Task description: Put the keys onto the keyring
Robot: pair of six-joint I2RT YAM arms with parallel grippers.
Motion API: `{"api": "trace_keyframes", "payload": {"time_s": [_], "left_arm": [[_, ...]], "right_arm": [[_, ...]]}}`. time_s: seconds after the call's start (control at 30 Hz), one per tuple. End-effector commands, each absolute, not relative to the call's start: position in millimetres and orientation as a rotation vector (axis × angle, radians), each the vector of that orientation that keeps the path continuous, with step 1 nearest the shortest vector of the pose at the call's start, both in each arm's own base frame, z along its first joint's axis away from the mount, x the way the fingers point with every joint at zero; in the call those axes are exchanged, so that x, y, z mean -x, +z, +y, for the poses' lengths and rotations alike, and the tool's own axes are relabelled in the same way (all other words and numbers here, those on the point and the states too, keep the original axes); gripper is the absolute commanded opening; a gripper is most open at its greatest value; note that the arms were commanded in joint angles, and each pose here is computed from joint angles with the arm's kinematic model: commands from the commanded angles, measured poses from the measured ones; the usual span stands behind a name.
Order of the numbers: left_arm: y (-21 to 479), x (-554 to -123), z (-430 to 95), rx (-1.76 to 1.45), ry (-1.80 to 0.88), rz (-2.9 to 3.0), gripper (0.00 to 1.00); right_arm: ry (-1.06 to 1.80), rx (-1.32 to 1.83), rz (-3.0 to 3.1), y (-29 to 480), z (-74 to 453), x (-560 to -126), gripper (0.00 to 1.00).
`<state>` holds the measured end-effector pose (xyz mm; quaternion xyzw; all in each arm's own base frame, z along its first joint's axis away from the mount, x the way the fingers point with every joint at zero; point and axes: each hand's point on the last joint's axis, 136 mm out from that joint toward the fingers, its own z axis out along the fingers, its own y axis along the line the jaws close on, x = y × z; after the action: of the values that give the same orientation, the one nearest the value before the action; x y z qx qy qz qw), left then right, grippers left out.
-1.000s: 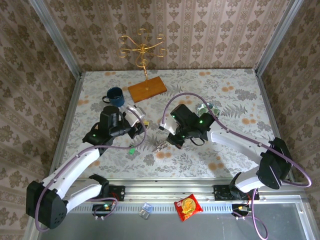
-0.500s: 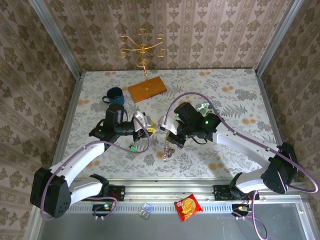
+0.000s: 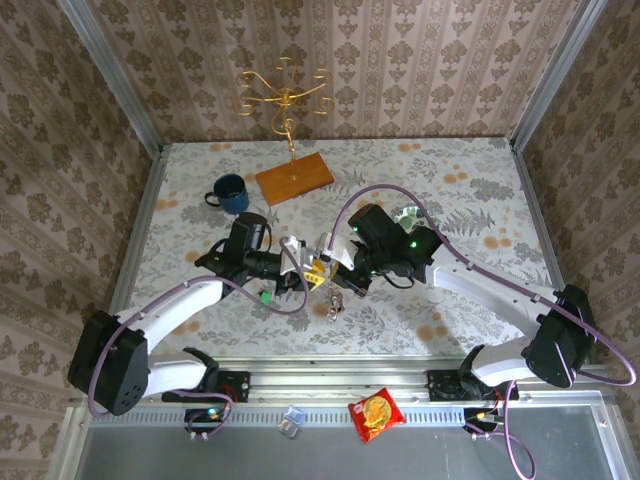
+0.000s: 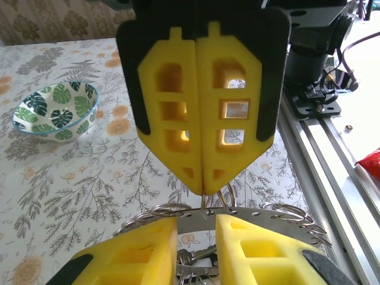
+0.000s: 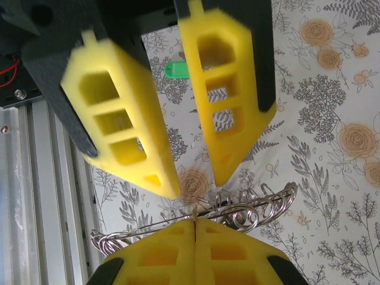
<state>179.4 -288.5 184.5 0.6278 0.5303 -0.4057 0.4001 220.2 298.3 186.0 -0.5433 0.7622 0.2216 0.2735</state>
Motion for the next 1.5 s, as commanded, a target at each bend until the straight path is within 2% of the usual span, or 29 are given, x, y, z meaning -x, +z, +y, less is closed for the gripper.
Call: {"api": "trace_keyframes", "payload": {"time_s": [0.0, 0.37, 0.63, 0.9, 1.0, 1.07, 1.13, 1.27, 1.47], "left_arm": [[184.4, -172.4, -292.1, -1.610, -1.057, 1.276, 0.22], [172.4, -171.3, -294.2, -1.590, -1.058, 1.308, 0.27], [176.7, -170.5, -300.1, -1.545, -1.096, 1.280, 0.19], [179.9, -170.0, -301.2, -1.533, -1.103, 1.264, 0.00], [179.8, -170.2, -301.2, -1.523, -1.100, 1.259, 0.00], [177.4, -171.1, -300.4, -1.517, -1.081, 1.266, 0.00], [175.7, -171.1, -299.9, -1.516, -1.058, 1.261, 0.00], [174.5, -171.3, -300.2, -1.517, -1.023, 1.250, 0.00], [170.8, -169.3, -300.4, -1.530, -1.001, 1.242, 0.00]], "right_arm": [[0.641, 1.467, 1.962, 203.7, 306.6, -219.6, 0.00], [0.663, 1.464, 1.951, 204.7, 310.8, -217.3, 0.00], [0.683, 1.468, 1.957, 202.8, 313.8, -214.8, 0.00], [0.699, 1.462, 1.937, 204.9, 317.8, -215.6, 0.00], [0.682, 1.424, 1.949, 207.0, 314.4, -220.1, 0.00], [0.704, 1.348, 1.966, 213.4, 307.9, -226.5, 0.27], [0.752, 1.259, 1.958, 222.4, 298.5, -230.3, 0.44], [0.809, 1.135, 1.925, 226.8, 279.3, -229.7, 0.54], [0.781, 1.201, 1.839, 192.1, 270.8, -216.2, 0.55]]}}
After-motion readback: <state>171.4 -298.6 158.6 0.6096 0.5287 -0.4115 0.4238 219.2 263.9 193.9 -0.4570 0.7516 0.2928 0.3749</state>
